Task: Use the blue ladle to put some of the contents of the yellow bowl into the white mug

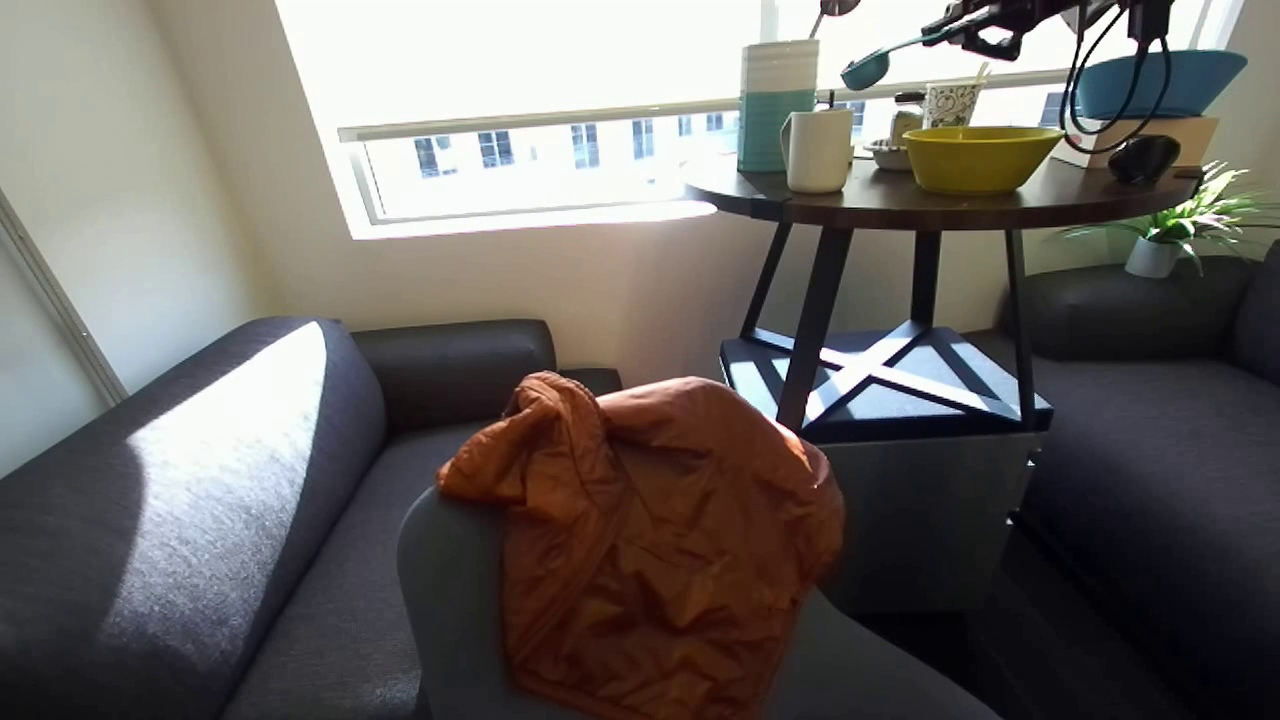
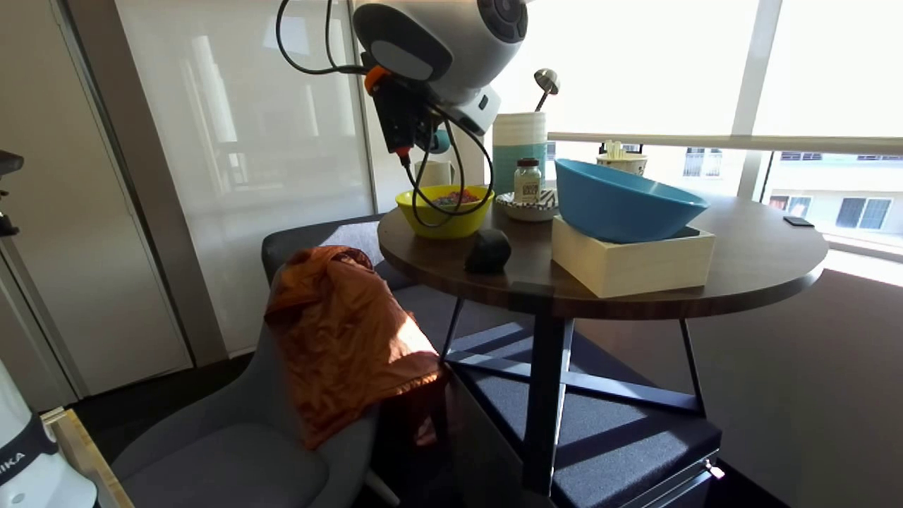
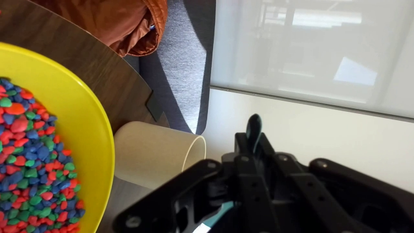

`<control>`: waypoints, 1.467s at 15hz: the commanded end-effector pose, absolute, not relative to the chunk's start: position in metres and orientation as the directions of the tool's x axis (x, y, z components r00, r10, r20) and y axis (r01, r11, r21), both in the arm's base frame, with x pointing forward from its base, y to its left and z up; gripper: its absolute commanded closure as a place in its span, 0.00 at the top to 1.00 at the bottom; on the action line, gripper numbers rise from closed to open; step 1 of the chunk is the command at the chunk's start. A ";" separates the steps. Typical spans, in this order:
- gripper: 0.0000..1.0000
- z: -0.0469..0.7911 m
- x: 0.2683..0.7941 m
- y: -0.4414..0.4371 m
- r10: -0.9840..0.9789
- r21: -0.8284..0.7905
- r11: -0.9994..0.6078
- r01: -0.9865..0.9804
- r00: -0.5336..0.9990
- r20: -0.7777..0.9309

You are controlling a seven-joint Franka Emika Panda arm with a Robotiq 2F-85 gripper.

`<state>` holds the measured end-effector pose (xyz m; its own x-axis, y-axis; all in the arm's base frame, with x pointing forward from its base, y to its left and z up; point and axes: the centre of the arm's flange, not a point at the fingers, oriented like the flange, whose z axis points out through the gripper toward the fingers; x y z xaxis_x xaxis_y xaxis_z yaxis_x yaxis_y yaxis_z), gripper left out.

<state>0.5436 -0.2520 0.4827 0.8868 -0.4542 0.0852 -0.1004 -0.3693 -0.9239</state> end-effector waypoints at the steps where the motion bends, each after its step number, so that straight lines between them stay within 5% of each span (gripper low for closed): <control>1: 0.02 0.493 0.554 -0.242 -0.432 -0.900 -0.422 -0.104 0.896 0.099; 22: 0.02 0.530 0.554 -0.218 -0.233 -0.651 -0.753 0.095 0.887 0.398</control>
<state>0.5587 -0.2282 0.5235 0.8977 -0.2713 0.3472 0.0631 -0.7006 -0.7107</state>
